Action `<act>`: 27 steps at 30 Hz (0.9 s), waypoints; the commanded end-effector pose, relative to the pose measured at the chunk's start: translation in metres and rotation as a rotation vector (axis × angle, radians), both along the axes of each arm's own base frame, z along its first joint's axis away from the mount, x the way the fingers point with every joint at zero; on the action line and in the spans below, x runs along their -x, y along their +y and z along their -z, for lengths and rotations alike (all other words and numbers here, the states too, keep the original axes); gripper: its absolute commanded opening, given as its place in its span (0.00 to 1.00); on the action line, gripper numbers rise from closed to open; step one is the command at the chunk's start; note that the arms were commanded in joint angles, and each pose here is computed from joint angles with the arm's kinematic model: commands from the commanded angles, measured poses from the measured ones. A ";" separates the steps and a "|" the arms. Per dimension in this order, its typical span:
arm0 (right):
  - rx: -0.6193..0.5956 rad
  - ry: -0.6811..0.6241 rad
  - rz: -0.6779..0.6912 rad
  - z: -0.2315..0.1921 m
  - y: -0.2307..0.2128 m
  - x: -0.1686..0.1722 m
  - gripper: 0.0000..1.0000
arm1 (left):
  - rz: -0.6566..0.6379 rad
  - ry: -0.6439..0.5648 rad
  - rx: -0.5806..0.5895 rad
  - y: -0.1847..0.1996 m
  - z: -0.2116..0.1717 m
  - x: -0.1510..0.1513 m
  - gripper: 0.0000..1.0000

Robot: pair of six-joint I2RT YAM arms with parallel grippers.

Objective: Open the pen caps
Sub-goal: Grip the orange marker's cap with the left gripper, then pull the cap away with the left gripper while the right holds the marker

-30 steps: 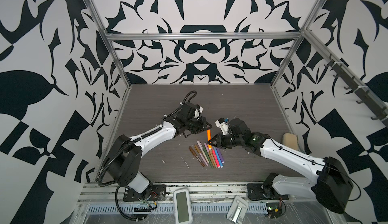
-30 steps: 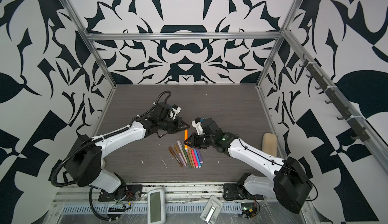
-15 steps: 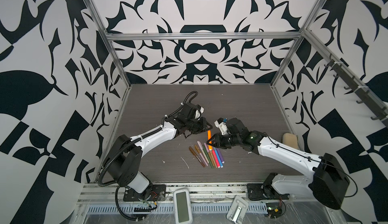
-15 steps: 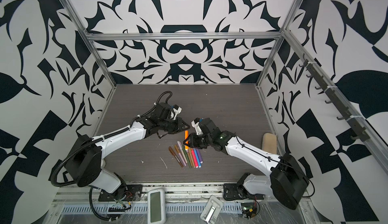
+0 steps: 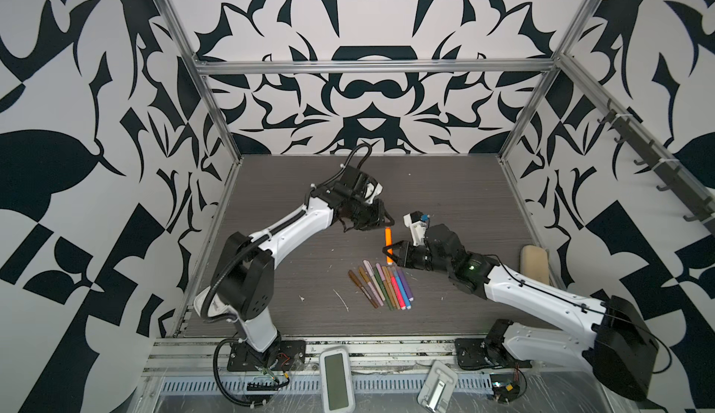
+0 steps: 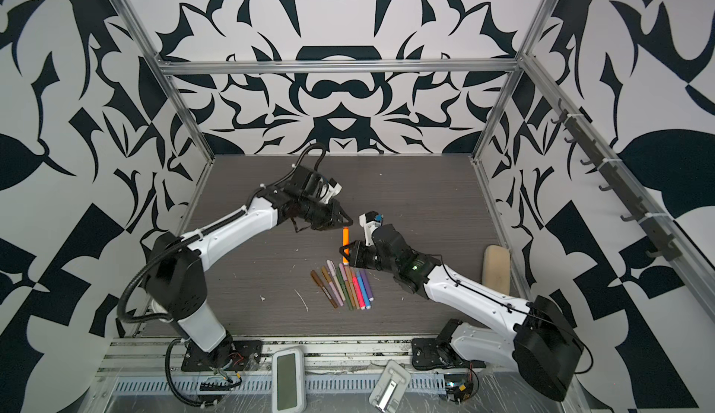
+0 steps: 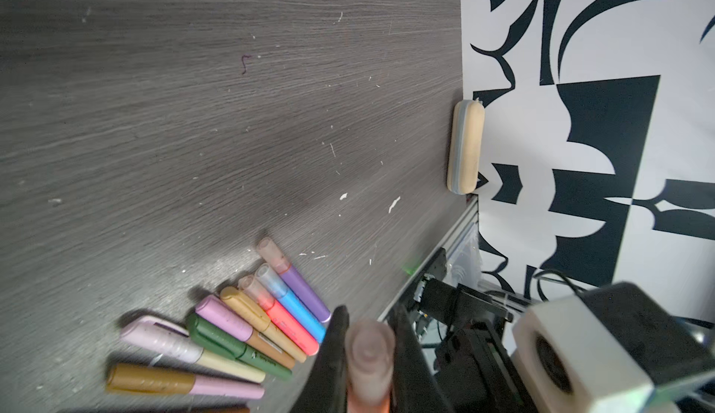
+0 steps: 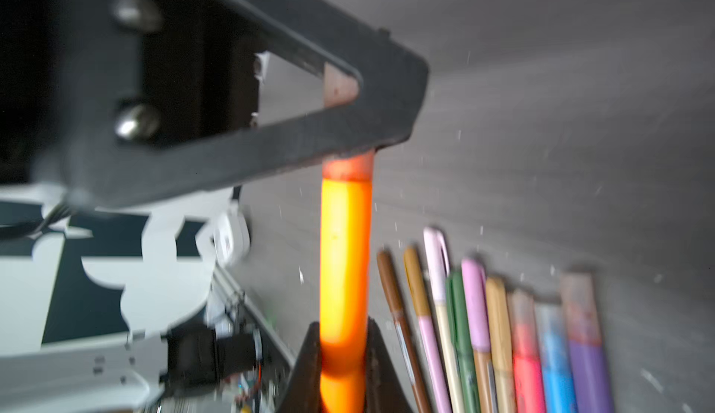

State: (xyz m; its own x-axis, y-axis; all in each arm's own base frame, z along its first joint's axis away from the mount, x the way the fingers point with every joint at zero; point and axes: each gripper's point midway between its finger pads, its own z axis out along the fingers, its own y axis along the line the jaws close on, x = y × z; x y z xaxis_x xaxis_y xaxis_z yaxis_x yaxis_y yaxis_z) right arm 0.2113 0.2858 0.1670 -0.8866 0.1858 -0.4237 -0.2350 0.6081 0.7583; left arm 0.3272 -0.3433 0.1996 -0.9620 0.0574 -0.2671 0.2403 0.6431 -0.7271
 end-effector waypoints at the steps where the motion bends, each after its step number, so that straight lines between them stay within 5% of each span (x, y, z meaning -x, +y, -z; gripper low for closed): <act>1: 0.119 0.168 -0.101 0.048 -0.016 0.064 0.00 | -0.284 -0.254 -0.117 0.091 -0.039 -0.130 0.00; 7: 0.160 0.082 -0.039 0.023 -0.046 0.059 0.00 | -0.282 -0.224 -0.211 0.103 -0.023 -0.137 0.00; 16: 0.469 0.062 0.107 0.024 -0.121 -0.008 0.00 | -0.207 -0.016 -0.745 0.182 0.090 -0.086 0.00; 20: 0.548 0.089 0.107 0.037 -0.128 -0.057 0.00 | -0.156 0.017 -0.809 0.186 0.114 -0.079 0.00; 27: 0.688 0.139 0.140 0.072 -0.126 -0.143 0.00 | -0.113 0.092 -0.753 0.171 0.136 -0.074 0.03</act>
